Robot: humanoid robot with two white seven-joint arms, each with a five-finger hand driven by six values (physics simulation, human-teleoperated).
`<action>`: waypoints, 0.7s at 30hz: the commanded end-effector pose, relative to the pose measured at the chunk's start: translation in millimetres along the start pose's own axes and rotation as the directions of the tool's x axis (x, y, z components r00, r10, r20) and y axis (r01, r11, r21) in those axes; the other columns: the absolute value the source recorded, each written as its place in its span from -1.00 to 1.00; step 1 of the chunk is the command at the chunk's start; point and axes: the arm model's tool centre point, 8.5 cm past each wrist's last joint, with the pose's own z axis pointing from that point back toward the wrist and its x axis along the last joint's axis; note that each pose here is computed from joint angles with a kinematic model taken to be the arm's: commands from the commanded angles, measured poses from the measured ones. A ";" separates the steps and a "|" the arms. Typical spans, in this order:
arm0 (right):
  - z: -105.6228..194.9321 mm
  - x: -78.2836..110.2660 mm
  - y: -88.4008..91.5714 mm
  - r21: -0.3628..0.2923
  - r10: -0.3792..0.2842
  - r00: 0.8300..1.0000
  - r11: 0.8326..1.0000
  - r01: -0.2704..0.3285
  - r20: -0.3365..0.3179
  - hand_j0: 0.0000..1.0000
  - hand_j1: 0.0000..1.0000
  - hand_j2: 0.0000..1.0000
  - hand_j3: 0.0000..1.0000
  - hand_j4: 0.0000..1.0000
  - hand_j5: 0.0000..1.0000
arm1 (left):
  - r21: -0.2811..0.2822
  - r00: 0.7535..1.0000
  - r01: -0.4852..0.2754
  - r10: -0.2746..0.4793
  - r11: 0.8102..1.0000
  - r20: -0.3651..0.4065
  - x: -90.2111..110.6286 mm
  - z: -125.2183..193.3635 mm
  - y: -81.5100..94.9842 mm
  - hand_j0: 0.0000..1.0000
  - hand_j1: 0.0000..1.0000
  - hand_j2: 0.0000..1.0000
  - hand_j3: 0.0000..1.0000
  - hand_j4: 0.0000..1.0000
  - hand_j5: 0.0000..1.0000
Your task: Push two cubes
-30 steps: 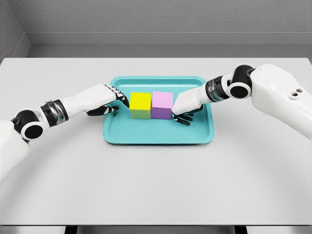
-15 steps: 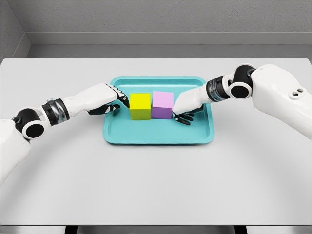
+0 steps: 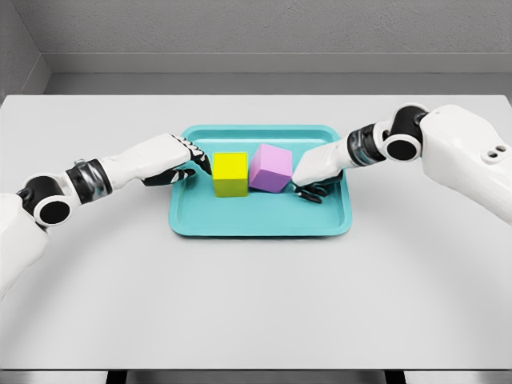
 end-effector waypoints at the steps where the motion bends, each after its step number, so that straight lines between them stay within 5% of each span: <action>1: 0.1 -0.7 1.1 0.001 -0.002 1.000 1.000 0.002 -0.002 -0.80 -0.80 -0.80 -0.80 -0.80 -0.80 | 0.006 1.000 -0.004 0.004 1.000 -0.001 -0.6 0.4 1.5 0.04 0.04 0.04 0.04 0.04 0.04; 15: 3.7 -3.1 -1.4 -0.004 0.000 1.000 1.000 0.000 -0.010 -0.80 -0.80 -0.80 -0.80 -0.80 -0.80 | 0.008 1.000 -0.004 0.004 1.000 -0.003 -1.8 1.4 3.1 0.03 0.03 0.03 0.03 0.03 0.03; 21: 34.7 -22.6 -9.6 -0.083 -0.036 0.997 0.996 0.031 -0.066 -0.79 -0.79 -0.79 -0.79 -0.79 -0.79 | 0.010 1.000 -0.003 0.003 1.000 -0.009 -4.0 2.9 5.1 0.02 0.02 0.02 0.02 0.02 0.02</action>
